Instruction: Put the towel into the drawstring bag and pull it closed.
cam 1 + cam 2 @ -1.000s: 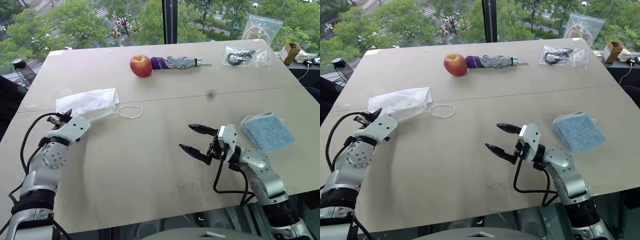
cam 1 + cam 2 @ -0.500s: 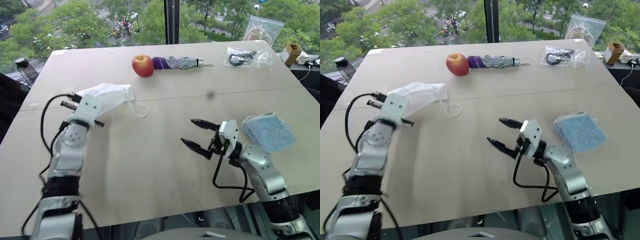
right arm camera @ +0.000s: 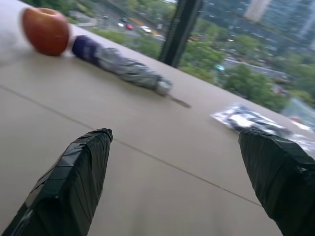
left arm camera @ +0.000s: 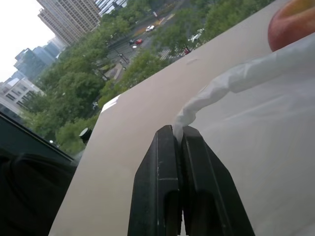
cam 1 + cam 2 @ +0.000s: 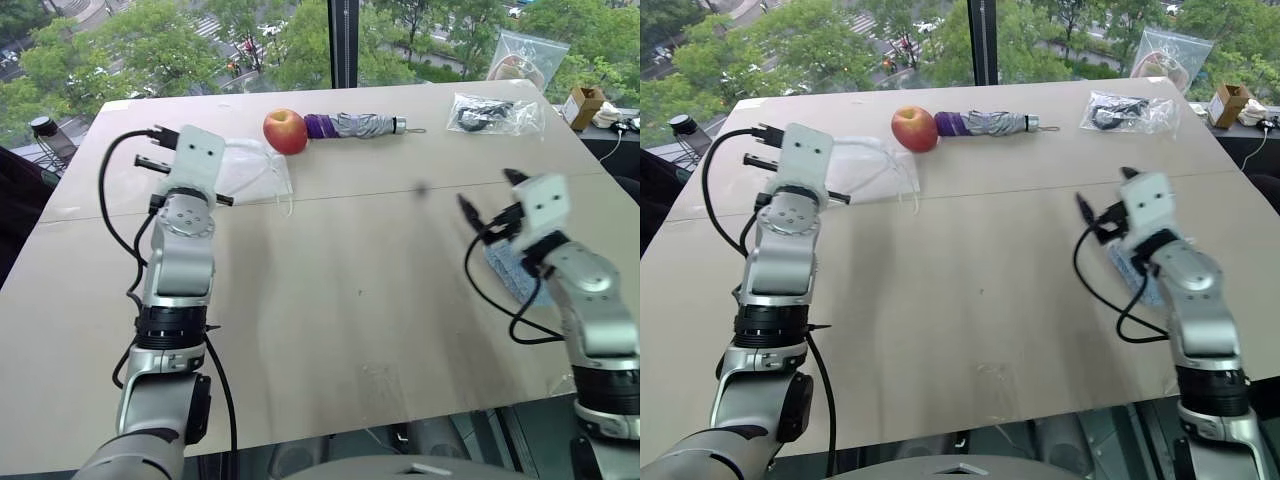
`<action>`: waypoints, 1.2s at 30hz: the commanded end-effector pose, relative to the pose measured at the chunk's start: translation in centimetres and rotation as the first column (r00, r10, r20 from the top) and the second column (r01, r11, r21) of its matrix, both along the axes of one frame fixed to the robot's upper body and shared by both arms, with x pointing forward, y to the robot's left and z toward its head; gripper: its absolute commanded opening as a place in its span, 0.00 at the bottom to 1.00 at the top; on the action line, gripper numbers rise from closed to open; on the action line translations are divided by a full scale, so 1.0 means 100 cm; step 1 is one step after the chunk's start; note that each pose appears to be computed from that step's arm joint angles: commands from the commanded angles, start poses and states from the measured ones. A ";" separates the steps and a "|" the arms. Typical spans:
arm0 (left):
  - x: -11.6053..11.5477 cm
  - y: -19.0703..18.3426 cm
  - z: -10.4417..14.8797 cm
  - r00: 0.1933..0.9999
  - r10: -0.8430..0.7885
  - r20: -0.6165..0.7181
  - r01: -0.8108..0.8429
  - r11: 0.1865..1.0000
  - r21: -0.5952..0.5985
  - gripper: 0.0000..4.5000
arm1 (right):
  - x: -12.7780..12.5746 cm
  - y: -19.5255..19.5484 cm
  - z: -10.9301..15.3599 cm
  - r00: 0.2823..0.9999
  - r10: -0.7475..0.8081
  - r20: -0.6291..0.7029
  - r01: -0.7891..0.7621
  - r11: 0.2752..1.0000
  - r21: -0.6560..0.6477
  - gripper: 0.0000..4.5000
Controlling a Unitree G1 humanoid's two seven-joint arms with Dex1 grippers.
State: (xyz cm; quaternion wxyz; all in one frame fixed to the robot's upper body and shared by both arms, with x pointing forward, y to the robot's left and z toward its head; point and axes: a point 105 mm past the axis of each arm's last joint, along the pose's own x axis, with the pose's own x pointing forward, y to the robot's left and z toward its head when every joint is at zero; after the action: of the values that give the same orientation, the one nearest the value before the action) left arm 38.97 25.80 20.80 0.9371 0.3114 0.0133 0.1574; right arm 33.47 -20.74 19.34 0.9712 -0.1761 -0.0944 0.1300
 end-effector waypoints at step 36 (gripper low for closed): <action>-0.032 0.003 -0.035 0.982 0.008 -0.186 0.031 0.978 0.205 0.00 | -0.014 -0.031 -0.096 0.833 0.089 -0.547 0.123 0.933 0.338 0.00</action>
State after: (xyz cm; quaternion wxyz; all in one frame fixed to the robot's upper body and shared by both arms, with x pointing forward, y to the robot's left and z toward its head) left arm 35.83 26.32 16.63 0.8940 0.4233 0.0791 0.1242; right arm 30.82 -26.22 7.67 0.9710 0.0215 0.2158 0.1010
